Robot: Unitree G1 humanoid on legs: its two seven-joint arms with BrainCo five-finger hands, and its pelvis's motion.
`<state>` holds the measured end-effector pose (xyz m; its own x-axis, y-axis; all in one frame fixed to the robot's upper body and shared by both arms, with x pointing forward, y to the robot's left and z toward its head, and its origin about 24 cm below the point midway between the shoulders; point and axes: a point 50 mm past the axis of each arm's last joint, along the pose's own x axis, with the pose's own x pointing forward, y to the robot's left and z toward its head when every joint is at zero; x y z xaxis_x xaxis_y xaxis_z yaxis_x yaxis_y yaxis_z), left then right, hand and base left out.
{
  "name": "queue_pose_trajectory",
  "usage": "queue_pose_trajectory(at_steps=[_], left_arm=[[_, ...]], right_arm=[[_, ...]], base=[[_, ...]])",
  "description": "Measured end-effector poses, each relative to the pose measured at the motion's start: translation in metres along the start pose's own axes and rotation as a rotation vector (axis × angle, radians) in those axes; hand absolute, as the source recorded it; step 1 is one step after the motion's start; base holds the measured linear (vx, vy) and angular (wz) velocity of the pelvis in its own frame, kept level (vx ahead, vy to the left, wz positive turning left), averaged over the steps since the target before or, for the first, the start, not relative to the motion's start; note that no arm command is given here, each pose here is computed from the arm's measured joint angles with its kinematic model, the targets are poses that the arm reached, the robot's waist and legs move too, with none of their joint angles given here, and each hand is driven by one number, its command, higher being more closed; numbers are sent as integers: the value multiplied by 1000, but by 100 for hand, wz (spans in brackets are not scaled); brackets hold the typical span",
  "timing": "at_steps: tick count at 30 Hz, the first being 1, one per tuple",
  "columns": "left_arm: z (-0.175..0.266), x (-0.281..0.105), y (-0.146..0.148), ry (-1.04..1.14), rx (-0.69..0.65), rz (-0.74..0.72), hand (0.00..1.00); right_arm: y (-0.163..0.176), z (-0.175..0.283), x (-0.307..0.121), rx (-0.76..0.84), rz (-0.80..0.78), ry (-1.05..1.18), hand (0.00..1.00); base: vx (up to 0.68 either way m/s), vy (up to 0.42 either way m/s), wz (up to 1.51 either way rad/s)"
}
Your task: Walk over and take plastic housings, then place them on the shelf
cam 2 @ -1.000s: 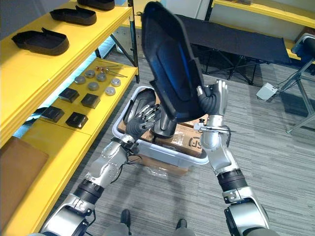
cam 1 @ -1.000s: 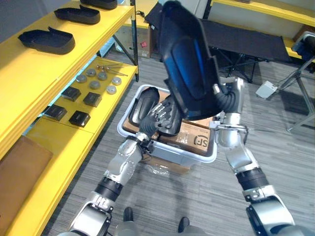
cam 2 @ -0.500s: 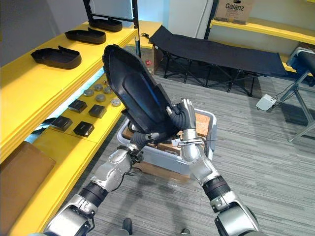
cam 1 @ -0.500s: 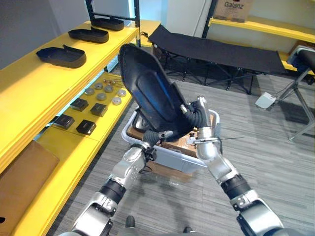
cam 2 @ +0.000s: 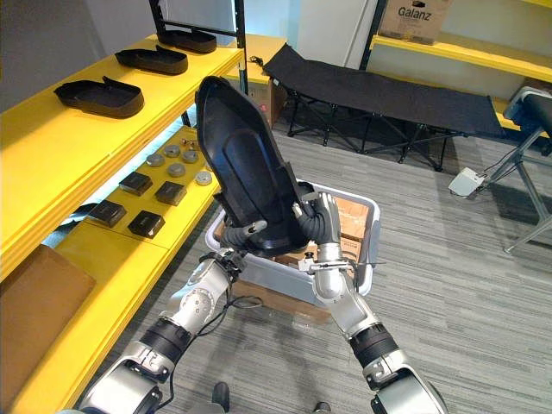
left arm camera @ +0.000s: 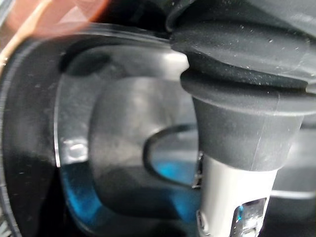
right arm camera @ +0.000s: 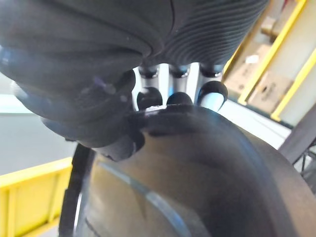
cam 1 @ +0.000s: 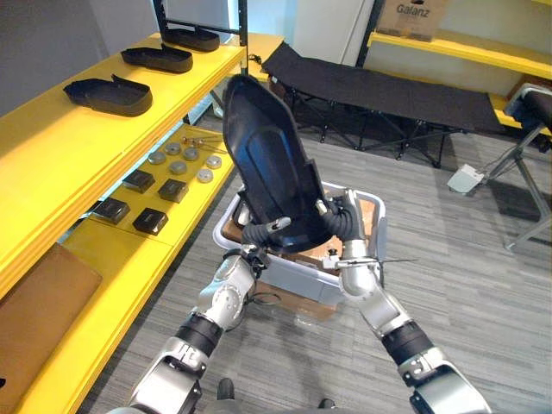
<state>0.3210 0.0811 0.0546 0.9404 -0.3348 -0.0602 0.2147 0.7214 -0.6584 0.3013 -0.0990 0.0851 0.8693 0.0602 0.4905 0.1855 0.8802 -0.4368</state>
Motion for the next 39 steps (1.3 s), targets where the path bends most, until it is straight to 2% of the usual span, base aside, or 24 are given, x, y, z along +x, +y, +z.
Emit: queue_pose_trajectory(at_steps=[2,3,26,29,30,34,38,39], left_arm=[[2,0,1,-7,-4,5,0],[3,0,2,-12,-6,9,100],[14,-2,6,-133,-14,23,100],[16,-2,6,-161,-50,20,100],[16,-3,6,-174,-53,14,100],[18,-4,5,-219,-68,-5,100],[25,-5,0,-294,-72,-10,100],[30,-6,-5,-329,-38,-26,100]], right_arm=[[1,-1,-3,4,2,8,100],[1,-2,-5,5,3,14,100],[8,2,-19,50,19,-17,100],[7,6,-17,61,12,-35,100],[7,7,-17,63,10,-38,0],[7,9,-21,98,5,-33,0],[9,-3,-37,132,10,69,0],[10,-7,-42,144,10,101,0]], base=[[-21,-1,0],[-34,-2,0],[-3,0,0],[0,0,0],[0,0,0],[0,0,0],[0,0,2],[0,0,0]])
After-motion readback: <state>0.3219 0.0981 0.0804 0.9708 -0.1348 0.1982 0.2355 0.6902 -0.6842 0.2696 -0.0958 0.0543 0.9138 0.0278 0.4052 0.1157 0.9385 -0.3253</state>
